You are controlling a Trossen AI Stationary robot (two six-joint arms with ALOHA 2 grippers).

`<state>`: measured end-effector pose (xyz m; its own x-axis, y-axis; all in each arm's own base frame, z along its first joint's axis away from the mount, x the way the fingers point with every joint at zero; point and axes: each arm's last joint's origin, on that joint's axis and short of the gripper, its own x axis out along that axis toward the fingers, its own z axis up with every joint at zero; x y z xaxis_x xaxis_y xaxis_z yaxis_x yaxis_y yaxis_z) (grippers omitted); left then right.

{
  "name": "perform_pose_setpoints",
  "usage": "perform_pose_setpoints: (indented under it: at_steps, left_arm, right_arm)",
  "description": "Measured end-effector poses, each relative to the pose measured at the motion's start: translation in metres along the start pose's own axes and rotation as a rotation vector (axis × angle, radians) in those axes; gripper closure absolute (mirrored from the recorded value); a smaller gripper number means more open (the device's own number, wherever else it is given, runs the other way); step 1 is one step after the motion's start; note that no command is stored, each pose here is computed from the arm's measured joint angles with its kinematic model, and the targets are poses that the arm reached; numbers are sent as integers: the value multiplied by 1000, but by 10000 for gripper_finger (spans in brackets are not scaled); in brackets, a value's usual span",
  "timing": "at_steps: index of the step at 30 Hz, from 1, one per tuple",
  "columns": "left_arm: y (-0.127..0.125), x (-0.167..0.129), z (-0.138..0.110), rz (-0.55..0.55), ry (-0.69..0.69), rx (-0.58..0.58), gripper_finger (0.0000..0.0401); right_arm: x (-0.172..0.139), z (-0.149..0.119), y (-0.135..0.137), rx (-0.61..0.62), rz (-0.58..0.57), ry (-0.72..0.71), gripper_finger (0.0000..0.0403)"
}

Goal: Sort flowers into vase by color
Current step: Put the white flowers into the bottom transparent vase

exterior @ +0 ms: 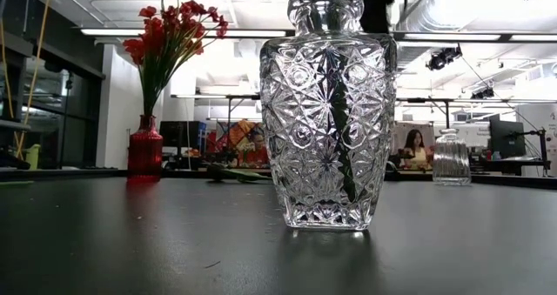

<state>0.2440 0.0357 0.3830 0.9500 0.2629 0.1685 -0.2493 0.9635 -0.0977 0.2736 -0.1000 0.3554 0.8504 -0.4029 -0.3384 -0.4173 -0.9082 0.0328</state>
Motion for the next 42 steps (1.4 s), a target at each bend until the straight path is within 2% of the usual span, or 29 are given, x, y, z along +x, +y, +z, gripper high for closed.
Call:
perform_pose_setpoints:
  at_steps: [4, 9, 13, 16, 20, 25, 27, 30, 32, 35, 39, 42]
  left_arm:
    - [0, -3, 7, -22, -49, -7, 213]
    - [-1, -3, 9, -41, -73, -81, 213]
    - [-4, -3, 11, -62, -88, -215, 213]
    - [-9, -5, 17, -92, -147, -255, 213]
    - [-15, -7, 26, -129, -250, -307, 213]
    - [-19, -10, 34, -166, -326, -404, 213]
    - [-21, -10, 34, -165, -326, -430, 213]
    - [-23, -10, 33, -169, -321, -441, 213]
    - [-23, -11, 33, -170, -322, -442, 213]
    - [-23, -11, 33, -169, -321, -440, 213]
    - [-23, -12, 35, -179, -324, -439, 213]
    - [-23, -15, 38, -211, -326, -429, 213]
  right_arm:
    - [-10, -29, -10, 7, -134, 291, 394]
    - [-22, -50, -20, -80, -468, 606, 394]
    - [-45, -49, -25, -230, -615, 1065, 399]
    - [-58, -36, -27, -349, -694, 1272, 401]
    - [-65, -14, -43, -414, -819, 1355, 401]
    - [-61, 23, -70, -357, -954, 1264, 402]
    - [-58, 37, -75, -308, -946, 1221, 402]
    - [-57, 48, -77, -227, -873, 1205, 402]
    - [-58, 45, -73, -199, -812, 1240, 402]
    - [-61, 29, -59, -230, -740, 1325, 402]
    - [-72, -10, -40, -374, -724, 1466, 402]
    - [-93, -48, -31, -518, -736, 1599, 403]
